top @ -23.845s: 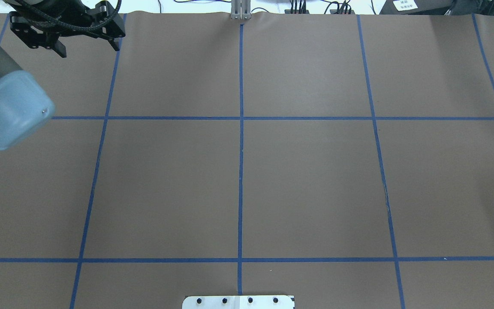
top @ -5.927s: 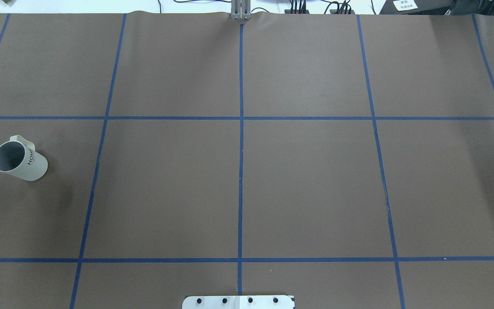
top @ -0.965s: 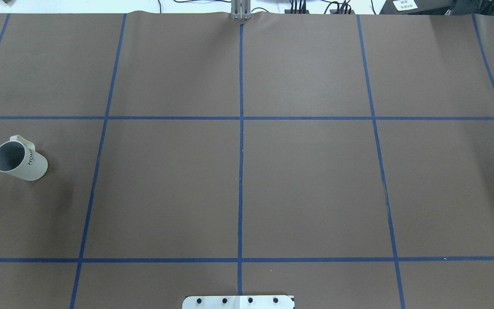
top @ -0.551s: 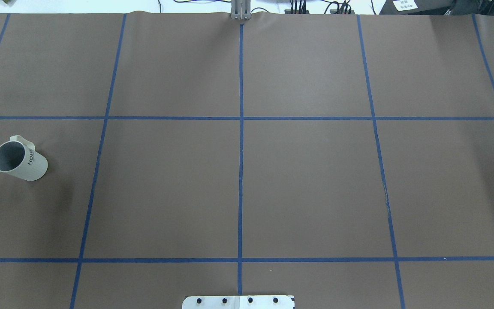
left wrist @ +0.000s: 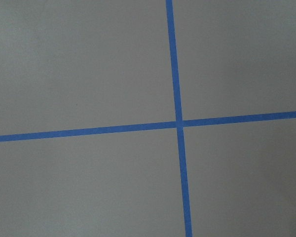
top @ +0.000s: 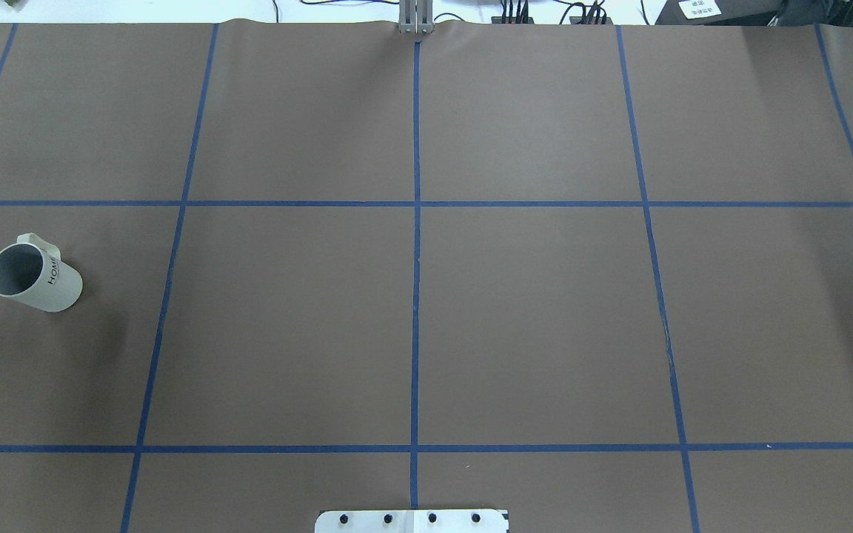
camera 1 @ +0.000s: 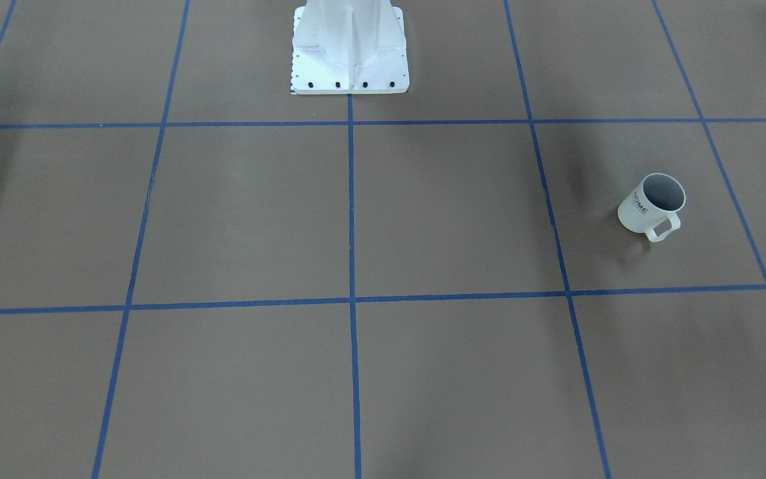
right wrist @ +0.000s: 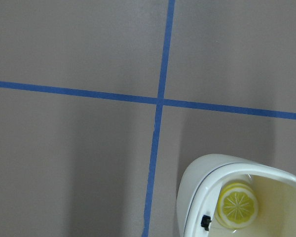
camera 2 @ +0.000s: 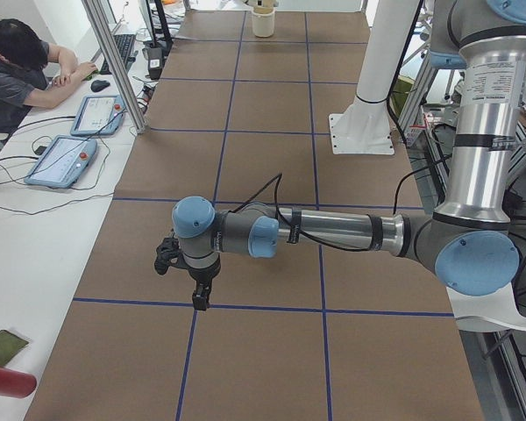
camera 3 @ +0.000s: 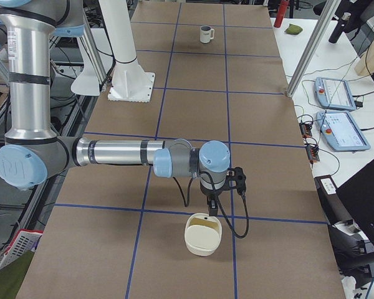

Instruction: Left arm hands cup to right arm to dump lemon

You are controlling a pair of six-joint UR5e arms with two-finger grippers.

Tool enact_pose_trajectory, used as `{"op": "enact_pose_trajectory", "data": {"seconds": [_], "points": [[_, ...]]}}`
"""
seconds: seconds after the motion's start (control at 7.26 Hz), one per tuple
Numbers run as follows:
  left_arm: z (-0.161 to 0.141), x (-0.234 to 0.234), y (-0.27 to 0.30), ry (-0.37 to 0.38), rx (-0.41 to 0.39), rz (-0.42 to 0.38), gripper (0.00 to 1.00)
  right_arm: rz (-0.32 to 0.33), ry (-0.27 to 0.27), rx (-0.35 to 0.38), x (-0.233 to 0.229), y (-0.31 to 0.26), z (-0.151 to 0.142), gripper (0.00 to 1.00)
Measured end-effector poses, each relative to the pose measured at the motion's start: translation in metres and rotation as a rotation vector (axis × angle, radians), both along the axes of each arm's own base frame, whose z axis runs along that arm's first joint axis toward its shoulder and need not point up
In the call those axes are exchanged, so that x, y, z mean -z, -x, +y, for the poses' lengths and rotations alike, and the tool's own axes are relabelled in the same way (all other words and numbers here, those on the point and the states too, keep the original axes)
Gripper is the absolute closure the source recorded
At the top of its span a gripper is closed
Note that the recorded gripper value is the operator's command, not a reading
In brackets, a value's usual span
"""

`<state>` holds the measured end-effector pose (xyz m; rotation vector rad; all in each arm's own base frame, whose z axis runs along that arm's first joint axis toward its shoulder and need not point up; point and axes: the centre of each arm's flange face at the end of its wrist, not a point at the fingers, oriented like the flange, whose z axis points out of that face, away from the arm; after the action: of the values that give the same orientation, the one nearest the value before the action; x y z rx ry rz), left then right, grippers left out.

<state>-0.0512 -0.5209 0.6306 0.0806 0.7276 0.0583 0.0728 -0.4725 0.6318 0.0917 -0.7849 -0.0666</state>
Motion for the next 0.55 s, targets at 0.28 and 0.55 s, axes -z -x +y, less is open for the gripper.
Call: {"op": "enact_pose_trajectory", "data": {"seconds": [0.28,0.55], "points": [[0.012,0.003,0.003,-0.008,0.005,0.002,0.00,-0.001,-0.002,0.000,0.002,0.000,-0.011,0.00],[0.015,0.006,0.003,-0.012,0.005,0.002,0.00,-0.001,-0.003,0.000,0.003,0.000,-0.022,0.00]]}}
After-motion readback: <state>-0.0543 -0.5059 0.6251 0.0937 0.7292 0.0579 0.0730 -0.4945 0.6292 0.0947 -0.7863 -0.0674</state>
